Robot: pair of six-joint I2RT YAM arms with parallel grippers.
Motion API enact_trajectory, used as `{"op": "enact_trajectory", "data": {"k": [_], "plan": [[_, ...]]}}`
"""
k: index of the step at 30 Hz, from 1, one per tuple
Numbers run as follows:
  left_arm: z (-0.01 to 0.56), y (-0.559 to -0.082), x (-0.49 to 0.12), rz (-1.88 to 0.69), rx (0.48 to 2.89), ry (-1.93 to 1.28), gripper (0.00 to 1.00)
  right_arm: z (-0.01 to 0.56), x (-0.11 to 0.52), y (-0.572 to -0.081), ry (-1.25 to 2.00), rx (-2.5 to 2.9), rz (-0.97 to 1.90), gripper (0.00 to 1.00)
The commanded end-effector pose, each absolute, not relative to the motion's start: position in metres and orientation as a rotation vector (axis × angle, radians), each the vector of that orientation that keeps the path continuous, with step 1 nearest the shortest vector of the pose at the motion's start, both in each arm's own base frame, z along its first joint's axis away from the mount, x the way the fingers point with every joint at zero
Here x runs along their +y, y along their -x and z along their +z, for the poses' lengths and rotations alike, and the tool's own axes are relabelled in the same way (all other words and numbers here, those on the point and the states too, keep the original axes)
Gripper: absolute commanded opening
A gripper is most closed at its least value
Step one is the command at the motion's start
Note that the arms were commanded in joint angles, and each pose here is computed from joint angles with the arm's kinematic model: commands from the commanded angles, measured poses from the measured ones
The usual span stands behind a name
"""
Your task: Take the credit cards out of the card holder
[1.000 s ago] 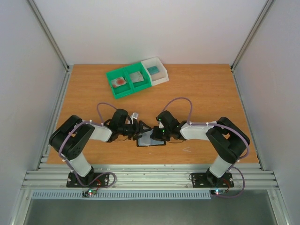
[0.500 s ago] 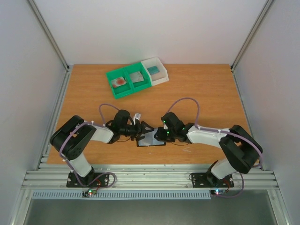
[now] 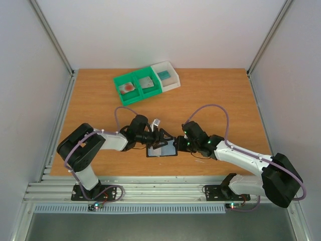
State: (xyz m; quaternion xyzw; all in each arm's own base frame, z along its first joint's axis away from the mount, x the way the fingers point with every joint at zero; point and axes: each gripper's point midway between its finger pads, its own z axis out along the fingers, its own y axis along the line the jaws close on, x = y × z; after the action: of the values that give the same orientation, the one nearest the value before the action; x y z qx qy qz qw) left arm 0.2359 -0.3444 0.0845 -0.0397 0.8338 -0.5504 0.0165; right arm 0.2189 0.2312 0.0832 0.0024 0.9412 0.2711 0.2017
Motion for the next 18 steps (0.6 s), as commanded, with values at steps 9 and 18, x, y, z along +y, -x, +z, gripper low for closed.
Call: {"op": "enact_trajectory", "data": {"k": [9, 18], "plan": [[0.073, -0.243, -0.307, -1.386, 2.673, 0.122, 0.57, 0.088, 0.252, -0.218, 0.067, 2.620, 0.849, 0.26], [0.057, -0.245, -0.257, -1.159, 2.735, 0.242, 0.47, 0.084, 0.281, -0.217, 0.125, 2.646, 0.943, 0.25]]}}
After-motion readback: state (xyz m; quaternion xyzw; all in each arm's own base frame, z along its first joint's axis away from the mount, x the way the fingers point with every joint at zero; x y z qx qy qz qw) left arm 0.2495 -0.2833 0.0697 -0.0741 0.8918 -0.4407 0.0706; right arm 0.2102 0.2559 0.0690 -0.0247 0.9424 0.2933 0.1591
